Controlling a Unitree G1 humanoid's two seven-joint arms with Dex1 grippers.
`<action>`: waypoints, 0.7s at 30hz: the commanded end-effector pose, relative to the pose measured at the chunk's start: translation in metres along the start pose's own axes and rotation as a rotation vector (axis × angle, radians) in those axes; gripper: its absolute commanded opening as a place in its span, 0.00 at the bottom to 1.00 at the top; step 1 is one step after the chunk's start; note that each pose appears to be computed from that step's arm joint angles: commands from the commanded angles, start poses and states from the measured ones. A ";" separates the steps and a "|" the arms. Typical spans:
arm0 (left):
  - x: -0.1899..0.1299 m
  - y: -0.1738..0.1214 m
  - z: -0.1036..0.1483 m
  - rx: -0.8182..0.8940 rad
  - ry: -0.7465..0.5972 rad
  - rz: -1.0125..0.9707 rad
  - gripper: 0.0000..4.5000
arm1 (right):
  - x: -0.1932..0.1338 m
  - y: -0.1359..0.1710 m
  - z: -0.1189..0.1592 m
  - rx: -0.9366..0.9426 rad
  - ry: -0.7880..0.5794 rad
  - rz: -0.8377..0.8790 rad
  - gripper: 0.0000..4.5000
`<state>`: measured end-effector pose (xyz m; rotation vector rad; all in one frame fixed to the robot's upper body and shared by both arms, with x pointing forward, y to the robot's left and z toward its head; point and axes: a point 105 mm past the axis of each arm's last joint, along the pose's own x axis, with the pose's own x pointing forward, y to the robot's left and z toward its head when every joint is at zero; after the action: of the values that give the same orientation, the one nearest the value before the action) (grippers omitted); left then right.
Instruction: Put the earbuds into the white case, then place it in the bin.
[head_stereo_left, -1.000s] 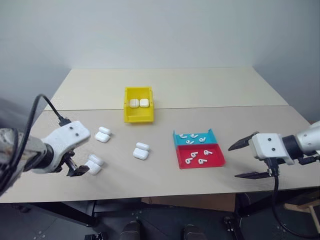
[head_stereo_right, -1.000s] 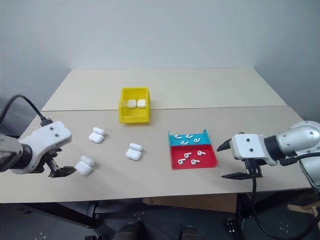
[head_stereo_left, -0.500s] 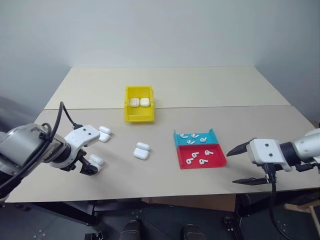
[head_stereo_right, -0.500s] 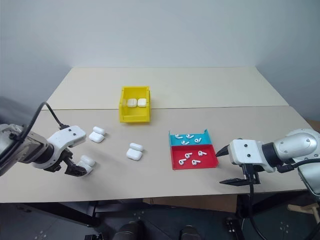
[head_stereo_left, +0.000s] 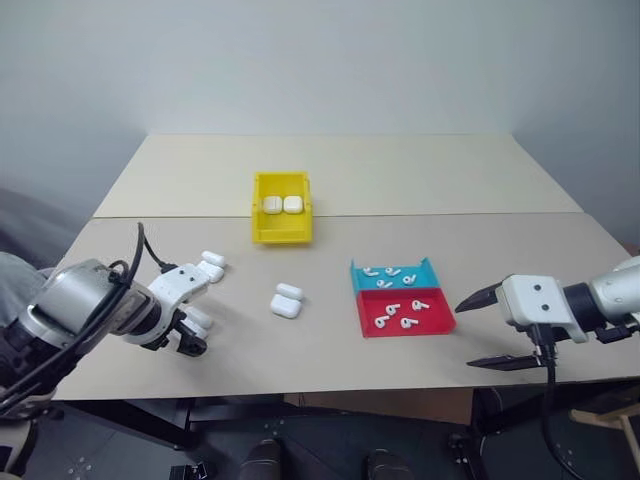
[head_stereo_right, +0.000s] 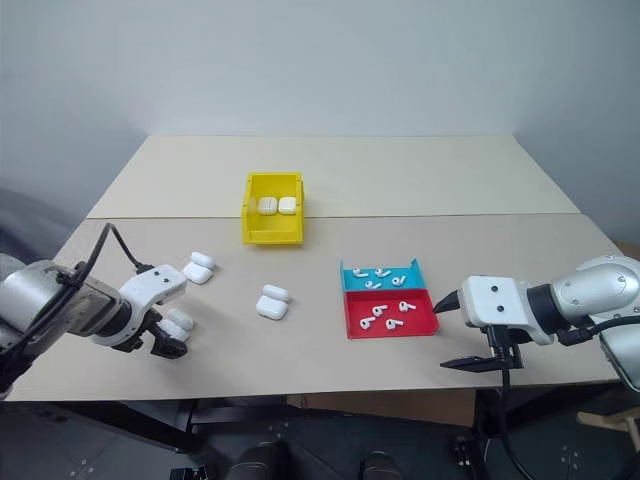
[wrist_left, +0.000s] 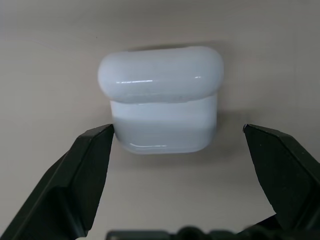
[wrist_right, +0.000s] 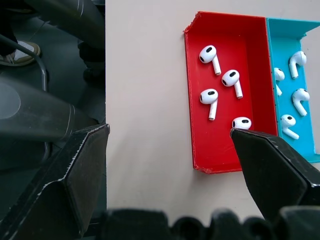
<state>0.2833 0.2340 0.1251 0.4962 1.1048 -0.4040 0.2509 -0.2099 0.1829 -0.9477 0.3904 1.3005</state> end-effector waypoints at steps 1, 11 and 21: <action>-0.002 0.005 0.006 -0.012 -0.016 0.029 1.00 | -0.013 -0.006 0.007 -0.024 0.006 -0.043 0.99; 0.006 0.002 0.012 -0.004 -0.005 0.023 1.00 | -0.014 -0.005 0.005 -0.011 0.015 -0.053 0.99; 0.004 0.002 0.011 0.010 0.013 0.019 0.74 | -0.014 -0.004 0.003 -0.006 0.019 -0.056 1.00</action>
<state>0.2927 0.2256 0.1212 0.5003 1.1163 -0.4113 0.2494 -0.2152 0.1833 -0.9374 0.4051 1.2760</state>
